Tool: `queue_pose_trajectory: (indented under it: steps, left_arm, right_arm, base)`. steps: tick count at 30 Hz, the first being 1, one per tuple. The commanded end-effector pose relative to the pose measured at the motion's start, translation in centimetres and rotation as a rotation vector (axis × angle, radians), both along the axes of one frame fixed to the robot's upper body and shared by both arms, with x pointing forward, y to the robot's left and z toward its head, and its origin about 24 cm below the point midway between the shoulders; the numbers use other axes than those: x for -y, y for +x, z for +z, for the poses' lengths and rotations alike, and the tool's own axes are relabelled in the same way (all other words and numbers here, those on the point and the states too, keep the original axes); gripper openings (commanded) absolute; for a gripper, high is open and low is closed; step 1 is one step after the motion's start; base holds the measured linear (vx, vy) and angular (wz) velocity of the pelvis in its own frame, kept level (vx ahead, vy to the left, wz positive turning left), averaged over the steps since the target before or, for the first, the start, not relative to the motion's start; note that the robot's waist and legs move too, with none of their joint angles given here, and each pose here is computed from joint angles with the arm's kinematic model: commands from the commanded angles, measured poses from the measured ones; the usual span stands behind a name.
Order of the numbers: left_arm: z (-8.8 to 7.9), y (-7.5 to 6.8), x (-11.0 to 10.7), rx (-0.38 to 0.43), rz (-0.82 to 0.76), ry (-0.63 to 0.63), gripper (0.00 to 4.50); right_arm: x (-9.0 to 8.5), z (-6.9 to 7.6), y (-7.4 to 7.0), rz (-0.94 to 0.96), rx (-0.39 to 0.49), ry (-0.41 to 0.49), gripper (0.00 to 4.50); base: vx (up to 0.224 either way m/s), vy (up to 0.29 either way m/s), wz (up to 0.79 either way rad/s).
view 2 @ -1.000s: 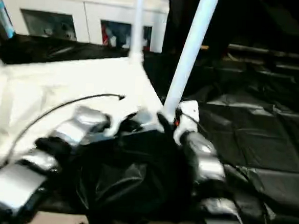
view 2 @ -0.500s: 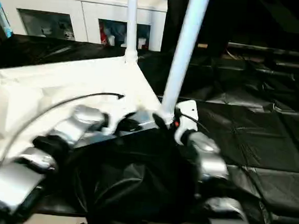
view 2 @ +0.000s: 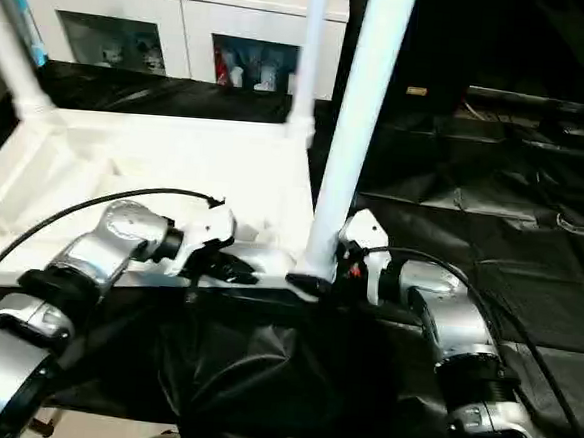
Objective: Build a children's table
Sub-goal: Rotate leg to tighten
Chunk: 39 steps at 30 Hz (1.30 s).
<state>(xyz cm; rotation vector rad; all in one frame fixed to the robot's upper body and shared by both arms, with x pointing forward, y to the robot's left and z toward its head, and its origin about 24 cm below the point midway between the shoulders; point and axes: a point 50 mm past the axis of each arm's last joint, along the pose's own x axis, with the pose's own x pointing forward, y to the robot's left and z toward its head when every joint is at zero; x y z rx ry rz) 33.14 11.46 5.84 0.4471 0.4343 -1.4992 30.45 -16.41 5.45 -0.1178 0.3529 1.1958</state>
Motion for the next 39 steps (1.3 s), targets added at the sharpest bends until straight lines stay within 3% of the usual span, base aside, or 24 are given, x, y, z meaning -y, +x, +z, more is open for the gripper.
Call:
queue_pose_trajectory:
  steps: [1, 4, 12, 18, 20, 22, 26, 29, 30, 31, 35, 39]
  left_arm:
    - [1.0, -0.1, 1.1, 0.033, -0.072, -0.041, 0.00]
    - [1.0, -0.1, 1.1, 0.035, -0.064, -0.051, 0.00]
    - [0.9, 0.0, 1.3, 0.038, -0.038, -0.063, 0.00]
    - [0.7, 1.6, 2.1, 0.088, 0.177, -0.042, 0.00]
    - [0.8, 2.4, 3.2, 0.104, 0.292, -0.054, 0.00]
    - [0.9, 2.6, 3.6, 0.108, 0.321, -0.057, 0.00]
    - [1.2, 3.2, 6.4, 0.126, 0.447, -0.082, 0.00]
    - [1.4, 3.1, 8.0, 0.128, 0.448, -0.106, 0.00]
    - [1.4, 3.0, 8.3, 0.129, 0.438, -0.108, 0.00]
    - [1.4, 2.9, 8.6, 0.138, 0.418, -0.104, 0.00]
    - [1.2, 2.7, 8.2, 0.142, 0.377, -0.098, 0.00]
    - [0.8, 1.9, 6.8, 0.131, 0.224, -0.102, 0.00]
  right_arm:
    - [-0.1, 0.1, -0.3, 0.032, -0.011, -0.001, 3.62]
    - [-0.3, 0.0, -0.4, 0.035, -0.024, 0.007, 3.26]
    - [-0.5, -1.0, -1.0, 0.011, -0.057, 0.019, 2.84]
    - [-1.0, -2.8, 0.1, -0.335, -0.028, 0.042, 2.75]
    - [-1.5, -3.9, 0.8, -0.540, -0.059, 0.070, 2.74]
    - [-1.7, -4.2, 0.9, -0.601, -0.075, 0.077, 2.74]
    - [-3.8, -5.2, 2.0, -0.823, -0.120, 0.082, 2.74]
    - [-6.3, -4.6, 2.5, -0.754, -0.070, 0.089, 2.74]
    - [-6.7, -4.4, 2.5, -0.737, -0.062, 0.100, 3.30]
    - [-7.7, -3.7, 2.6, -0.685, -0.047, 0.128, 3.30]
    - [-7.8, -3.1, 2.7, -0.607, -0.008, 0.122, 3.73]
    - [-6.2, -2.5, 2.3, -0.453, 0.023, 0.106, 3.73]
  base:
    - [0.000, 0.000, 0.00]
    - [0.000, 0.000, 0.00]
    - [0.000, 0.000, 0.00]
    - [0.000, 0.000, 0.00]
    - [0.000, 0.000, 0.00]
    - [0.000, 0.000, 0.00]
    - [0.000, 0.000, 0.00]
    - [0.000, 0.000, 0.00]
    - [0.000, 0.000, 0.00]
    - [0.000, 0.000, 0.00]
    - [0.000, 0.000, 0.00]
    - [0.000, 0.000, 0.00]
